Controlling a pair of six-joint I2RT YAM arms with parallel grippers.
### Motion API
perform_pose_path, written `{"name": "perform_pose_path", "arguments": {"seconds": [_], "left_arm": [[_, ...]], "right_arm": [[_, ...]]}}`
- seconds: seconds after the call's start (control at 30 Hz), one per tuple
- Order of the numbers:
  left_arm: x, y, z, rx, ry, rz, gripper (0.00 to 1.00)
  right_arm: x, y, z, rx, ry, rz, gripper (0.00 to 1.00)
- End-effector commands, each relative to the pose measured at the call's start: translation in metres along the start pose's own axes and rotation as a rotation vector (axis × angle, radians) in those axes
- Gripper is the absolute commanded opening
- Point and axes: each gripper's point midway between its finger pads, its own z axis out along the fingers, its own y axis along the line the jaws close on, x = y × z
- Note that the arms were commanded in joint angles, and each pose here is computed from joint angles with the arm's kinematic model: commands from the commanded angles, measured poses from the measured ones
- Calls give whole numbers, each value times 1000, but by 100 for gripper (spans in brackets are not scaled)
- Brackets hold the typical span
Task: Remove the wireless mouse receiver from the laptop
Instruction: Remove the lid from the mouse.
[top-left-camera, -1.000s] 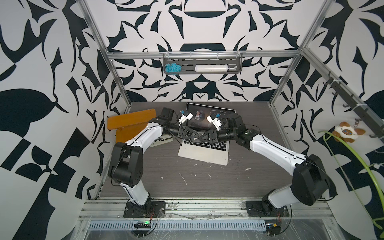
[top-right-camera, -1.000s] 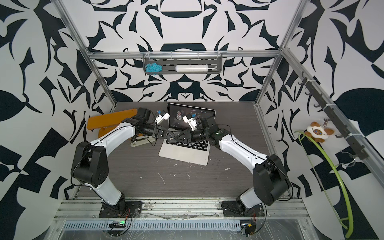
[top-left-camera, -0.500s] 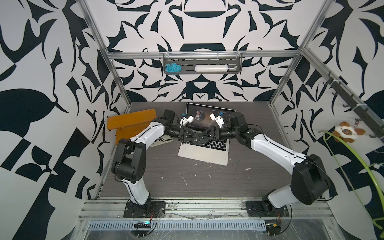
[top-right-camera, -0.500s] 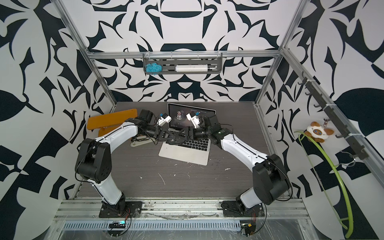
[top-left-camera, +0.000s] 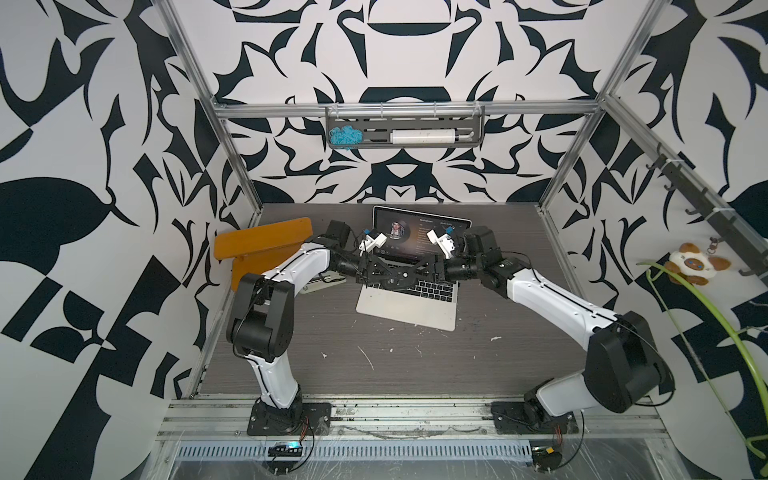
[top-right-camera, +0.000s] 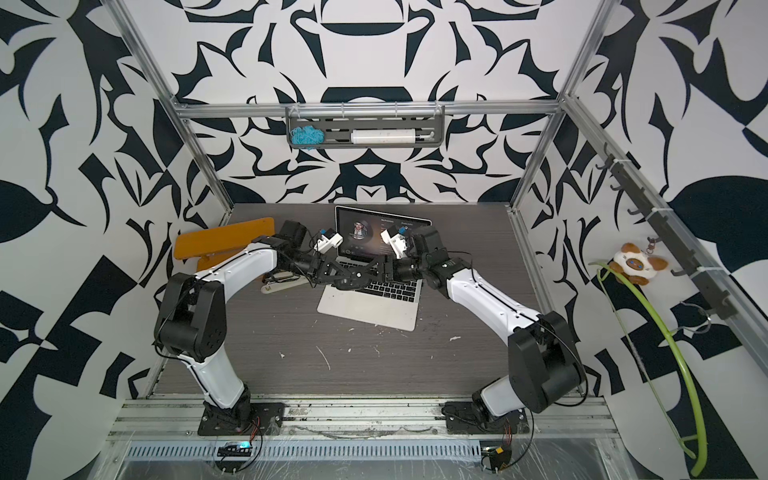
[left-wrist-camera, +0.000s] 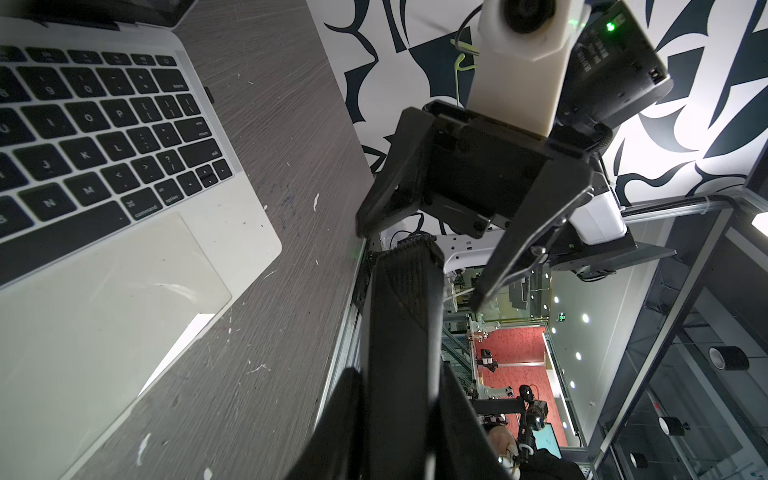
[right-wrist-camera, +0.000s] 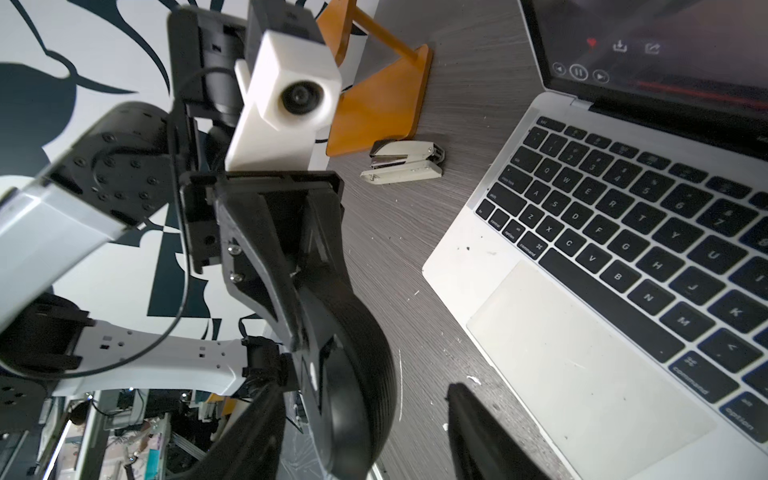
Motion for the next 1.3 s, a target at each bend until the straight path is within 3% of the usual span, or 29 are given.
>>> {"name": "perform_pose_path", "arguments": {"seconds": [0.0,0.17,0.67,0.73,0.83,1.03,1.2,1.27], "left_arm": [[-4,-10,-2,30,-4,8,0],[-3,-11,-2,32,-3,9,0],[-3,-9,-6,25,-8,6,0],[-3,-9,-6,25,-8,6,0],[-3,-8,-7,25,-10,6,0],[-4,-8,-8,24,-12,7,0],[-4,-5,-9,22,-15,1,0],[-5,-2,-10,13,-17,-5,0]], "right_arm": [[-6,8,0,-7,-13,-39,53],[-7,7,1,-2,-15,-37,40],[-5,3,-8,50,-33,-52,44],[-4,4,-8,51,-36,-55,40],[-4,3,-8,50,-33,-50,25],[-6,7,-11,47,-43,-56,22],[-6,13,-13,26,-53,-58,2],[-7,14,-13,17,-62,-55,0]]}}
